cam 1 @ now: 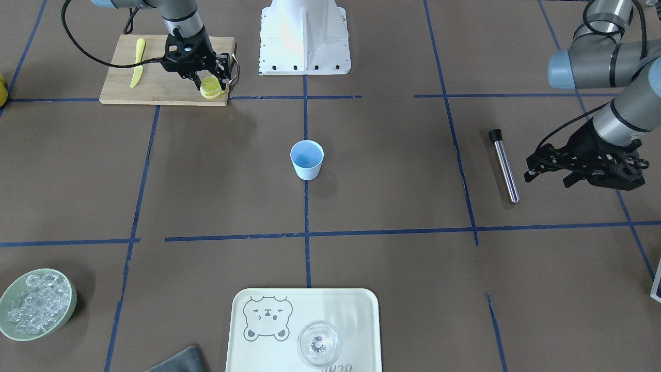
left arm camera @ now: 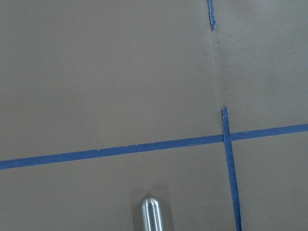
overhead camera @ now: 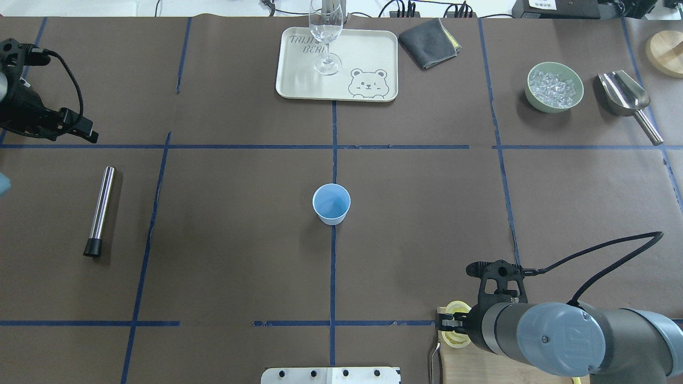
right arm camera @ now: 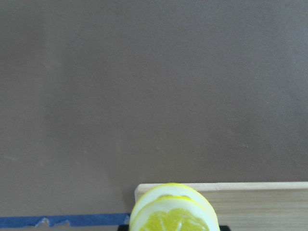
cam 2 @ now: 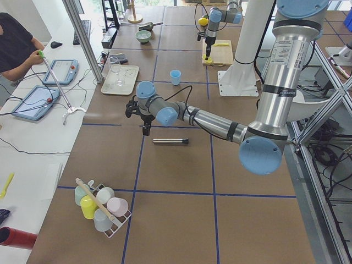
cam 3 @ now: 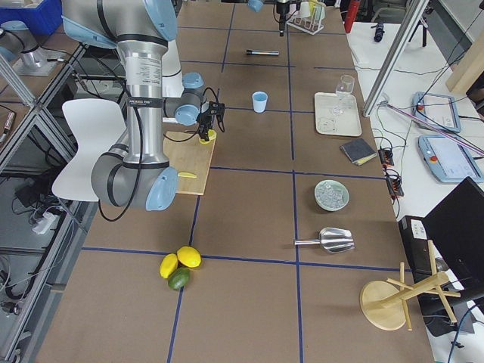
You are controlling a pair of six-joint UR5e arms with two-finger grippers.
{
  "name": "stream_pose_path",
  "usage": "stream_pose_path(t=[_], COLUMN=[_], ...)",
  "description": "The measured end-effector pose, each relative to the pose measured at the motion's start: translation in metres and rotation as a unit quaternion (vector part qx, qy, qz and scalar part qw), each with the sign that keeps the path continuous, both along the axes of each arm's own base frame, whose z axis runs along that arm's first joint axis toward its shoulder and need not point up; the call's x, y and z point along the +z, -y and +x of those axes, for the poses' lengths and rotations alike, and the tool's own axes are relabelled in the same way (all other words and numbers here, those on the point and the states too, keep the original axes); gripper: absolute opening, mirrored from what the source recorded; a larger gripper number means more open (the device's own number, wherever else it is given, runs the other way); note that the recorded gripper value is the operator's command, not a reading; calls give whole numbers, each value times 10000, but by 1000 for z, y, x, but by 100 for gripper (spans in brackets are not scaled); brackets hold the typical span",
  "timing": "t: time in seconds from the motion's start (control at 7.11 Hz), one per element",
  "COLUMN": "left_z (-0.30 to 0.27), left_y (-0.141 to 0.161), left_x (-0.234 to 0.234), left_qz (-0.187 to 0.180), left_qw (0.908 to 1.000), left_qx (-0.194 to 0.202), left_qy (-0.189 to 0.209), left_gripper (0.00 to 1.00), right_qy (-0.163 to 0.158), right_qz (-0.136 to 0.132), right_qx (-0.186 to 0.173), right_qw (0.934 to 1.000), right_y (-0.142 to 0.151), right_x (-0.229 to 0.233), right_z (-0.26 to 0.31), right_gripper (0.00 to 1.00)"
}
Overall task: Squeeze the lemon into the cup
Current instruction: 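Lift the lemon slices off the board with the right gripper, then carry the lemon slice over the blue cup with the right gripper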
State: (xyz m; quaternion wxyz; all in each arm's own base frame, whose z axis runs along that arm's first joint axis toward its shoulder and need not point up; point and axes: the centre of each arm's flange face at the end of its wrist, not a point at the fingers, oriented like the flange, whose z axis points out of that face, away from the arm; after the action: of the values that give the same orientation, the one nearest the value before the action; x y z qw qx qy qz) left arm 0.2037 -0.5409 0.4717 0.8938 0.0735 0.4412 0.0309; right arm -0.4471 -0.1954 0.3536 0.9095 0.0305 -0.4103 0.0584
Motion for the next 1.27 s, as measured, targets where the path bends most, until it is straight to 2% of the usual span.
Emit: stream_pose_path(t=[0.7, 1.27], left_z=[0, 0], left_y=[0, 0], left_x=[-1, -2], left_qz=[9, 6], left_qw=[10000, 10000], left_qx=[-5, -8], left_qy=[-7, -8], left_gripper=[100, 100], right_qy=[231, 172], right_qz=[-156, -230], right_qx=[201, 576], right_qw=[9994, 9979], right_y=[33, 93], right_x=[-24, -113], right_z=[14, -34], right_gripper=[47, 47])
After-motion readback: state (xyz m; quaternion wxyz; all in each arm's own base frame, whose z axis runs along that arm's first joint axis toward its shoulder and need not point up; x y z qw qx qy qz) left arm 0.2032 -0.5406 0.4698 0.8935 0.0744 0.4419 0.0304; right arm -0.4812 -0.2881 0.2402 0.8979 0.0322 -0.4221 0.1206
